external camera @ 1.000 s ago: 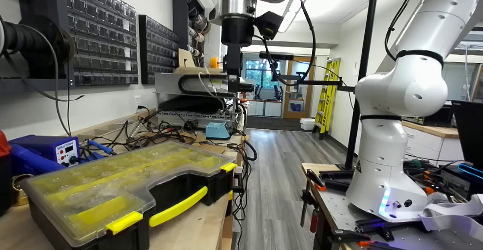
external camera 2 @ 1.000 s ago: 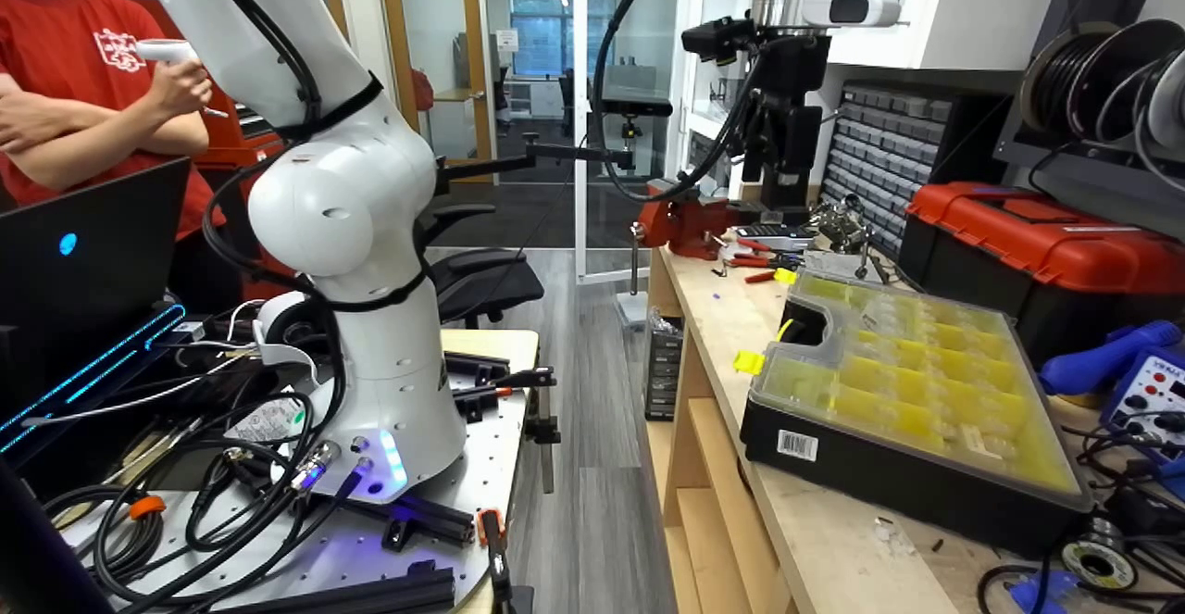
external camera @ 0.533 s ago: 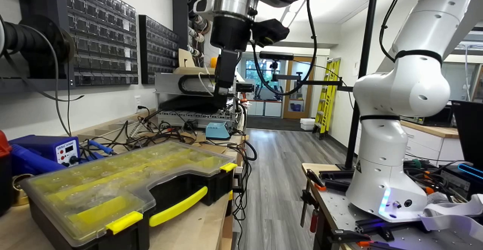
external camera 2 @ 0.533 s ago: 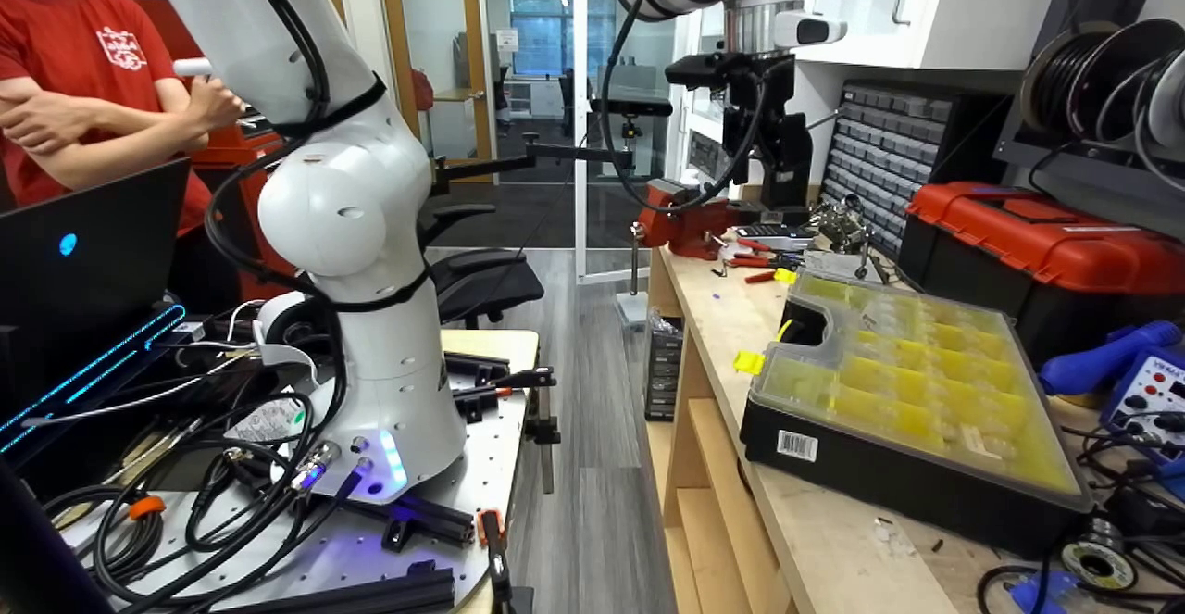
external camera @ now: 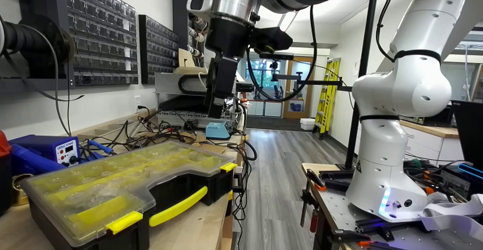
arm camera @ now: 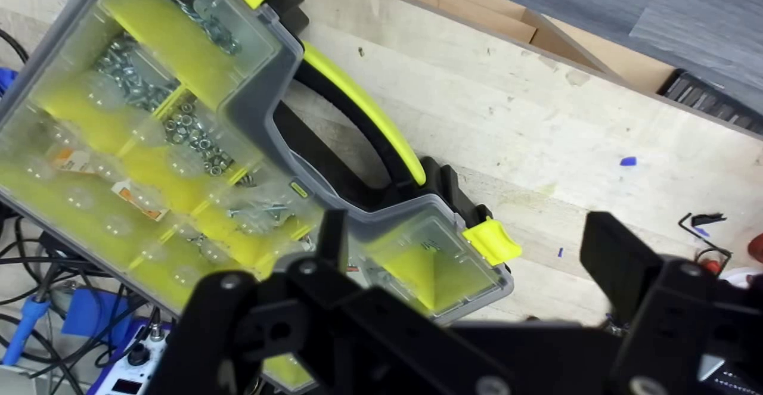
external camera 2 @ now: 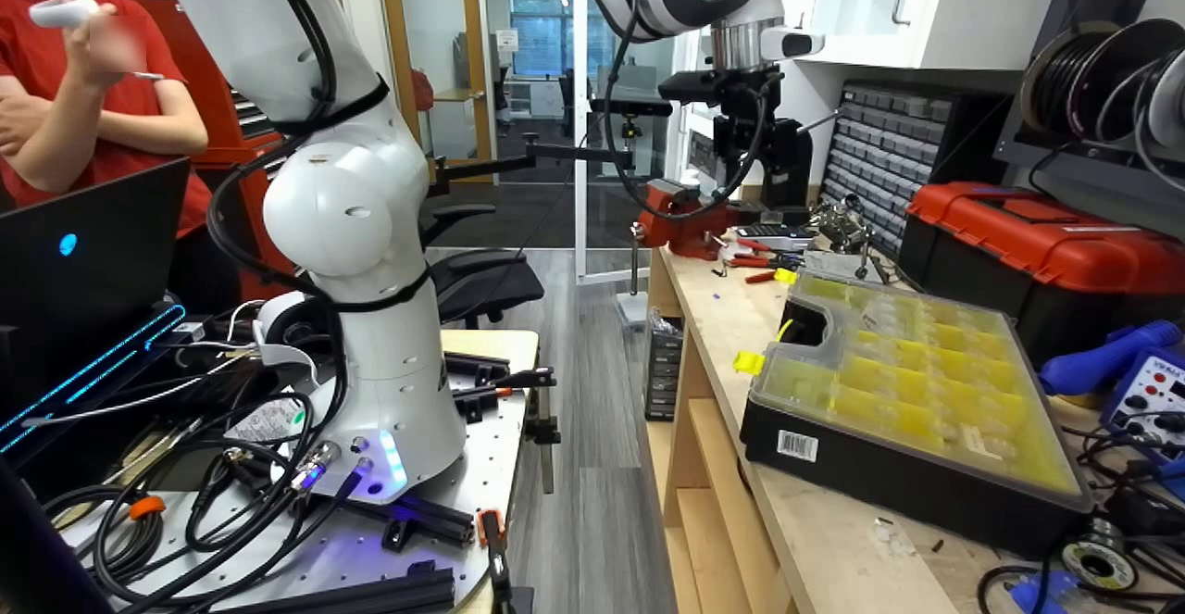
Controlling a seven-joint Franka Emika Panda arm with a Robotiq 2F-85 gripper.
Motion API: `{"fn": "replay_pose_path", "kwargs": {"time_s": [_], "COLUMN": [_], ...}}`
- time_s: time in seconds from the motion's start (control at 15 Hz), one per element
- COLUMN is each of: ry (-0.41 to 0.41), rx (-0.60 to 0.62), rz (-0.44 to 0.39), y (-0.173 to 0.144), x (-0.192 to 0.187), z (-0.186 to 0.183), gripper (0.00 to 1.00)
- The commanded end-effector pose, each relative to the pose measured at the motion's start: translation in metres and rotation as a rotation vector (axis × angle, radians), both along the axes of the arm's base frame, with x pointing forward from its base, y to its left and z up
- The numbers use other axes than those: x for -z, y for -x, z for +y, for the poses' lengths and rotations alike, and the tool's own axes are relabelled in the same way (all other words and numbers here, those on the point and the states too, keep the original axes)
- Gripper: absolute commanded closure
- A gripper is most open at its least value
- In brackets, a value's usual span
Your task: Open the case on the left
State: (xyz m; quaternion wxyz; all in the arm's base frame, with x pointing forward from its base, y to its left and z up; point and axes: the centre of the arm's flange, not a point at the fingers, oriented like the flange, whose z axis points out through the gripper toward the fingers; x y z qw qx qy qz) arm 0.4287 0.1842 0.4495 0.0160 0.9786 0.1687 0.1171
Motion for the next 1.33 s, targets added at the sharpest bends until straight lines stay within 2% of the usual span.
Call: {"fn": "replay_pose_path", "kwargs": {"time_s": [0.0,0.13,0.33,0.67,0.87,1.07,1.27], "ry": [0.0,0.0,0.055,0.15,0.19,0.246,0.303], "rx": [0.0,0.0,-0.051,-0.247,-0.358,-0.437,-0.477], "rz": [0.0,0.0,-0.022,-0.077,-0.14,-0.198,-0.222], "y": [0.0,0.0,0.003,0.012,0.012,0.002,-0.014], "x": [0.0,0.0,0.006,0.017,0.027,0.045,0.068], "z": [0.0,0.0,0.024,0.081,0.11,0.129,0.142], "gripper": [0.0,0.0,0.0,0.0,0.0,0.0,0.0]}}
